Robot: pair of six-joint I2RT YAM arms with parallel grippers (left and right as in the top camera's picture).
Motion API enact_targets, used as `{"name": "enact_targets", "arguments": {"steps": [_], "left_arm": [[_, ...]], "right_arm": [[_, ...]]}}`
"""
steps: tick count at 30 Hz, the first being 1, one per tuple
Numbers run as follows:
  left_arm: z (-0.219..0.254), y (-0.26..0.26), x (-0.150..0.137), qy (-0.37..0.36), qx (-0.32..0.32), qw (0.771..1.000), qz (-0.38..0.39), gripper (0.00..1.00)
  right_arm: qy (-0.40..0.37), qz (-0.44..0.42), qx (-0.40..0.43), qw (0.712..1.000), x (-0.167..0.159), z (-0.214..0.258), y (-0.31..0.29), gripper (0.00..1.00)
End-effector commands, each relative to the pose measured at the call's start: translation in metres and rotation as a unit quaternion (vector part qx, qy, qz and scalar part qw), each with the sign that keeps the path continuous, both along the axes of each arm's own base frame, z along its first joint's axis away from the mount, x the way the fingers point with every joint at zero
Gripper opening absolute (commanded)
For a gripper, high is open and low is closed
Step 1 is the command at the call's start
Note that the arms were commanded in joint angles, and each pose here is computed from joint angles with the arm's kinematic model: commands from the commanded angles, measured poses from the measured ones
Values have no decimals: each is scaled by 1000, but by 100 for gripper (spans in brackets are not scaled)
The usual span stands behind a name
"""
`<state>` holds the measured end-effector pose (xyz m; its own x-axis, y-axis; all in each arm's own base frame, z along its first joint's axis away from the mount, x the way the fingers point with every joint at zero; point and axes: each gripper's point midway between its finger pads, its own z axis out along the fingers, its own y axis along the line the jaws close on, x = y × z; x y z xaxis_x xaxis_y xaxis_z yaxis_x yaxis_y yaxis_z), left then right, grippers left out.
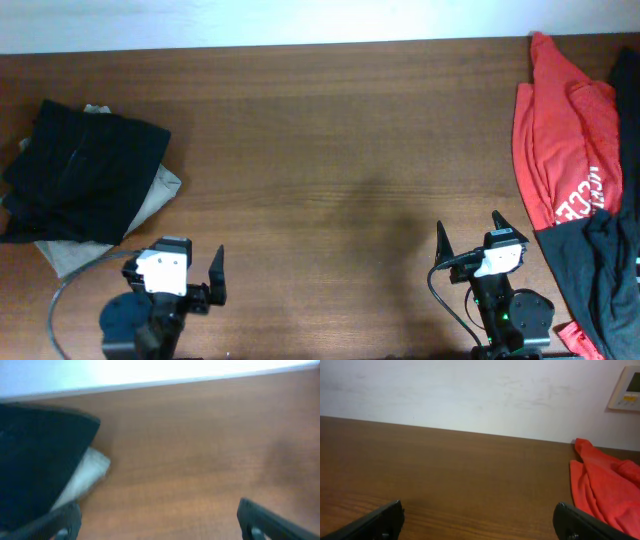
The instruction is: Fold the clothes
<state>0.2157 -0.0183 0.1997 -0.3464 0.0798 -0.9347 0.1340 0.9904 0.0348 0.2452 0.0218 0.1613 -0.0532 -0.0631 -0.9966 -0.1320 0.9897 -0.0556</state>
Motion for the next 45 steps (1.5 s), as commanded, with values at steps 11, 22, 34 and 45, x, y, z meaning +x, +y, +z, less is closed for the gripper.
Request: {"name": "enact_targets", "arguments": {"steps": [11, 22, 34, 45], "left_arm": [[-24, -5, 29, -184, 10, 983, -19, 99], [-38, -7, 28, -154, 7, 988, -26, 99], [-38, -7, 28, -154, 7, 988, -26, 99], [-38, -7, 28, -154, 7, 988, -26, 99]], "right_arm": [[2, -5, -4, 1000, 0, -3, -2, 99], [2, -5, -4, 1000, 0, -3, -2, 99], [2, -5, -4, 1000, 0, -3, -2, 99], [2, -5, -4, 1000, 0, -3, -2, 99]]}}
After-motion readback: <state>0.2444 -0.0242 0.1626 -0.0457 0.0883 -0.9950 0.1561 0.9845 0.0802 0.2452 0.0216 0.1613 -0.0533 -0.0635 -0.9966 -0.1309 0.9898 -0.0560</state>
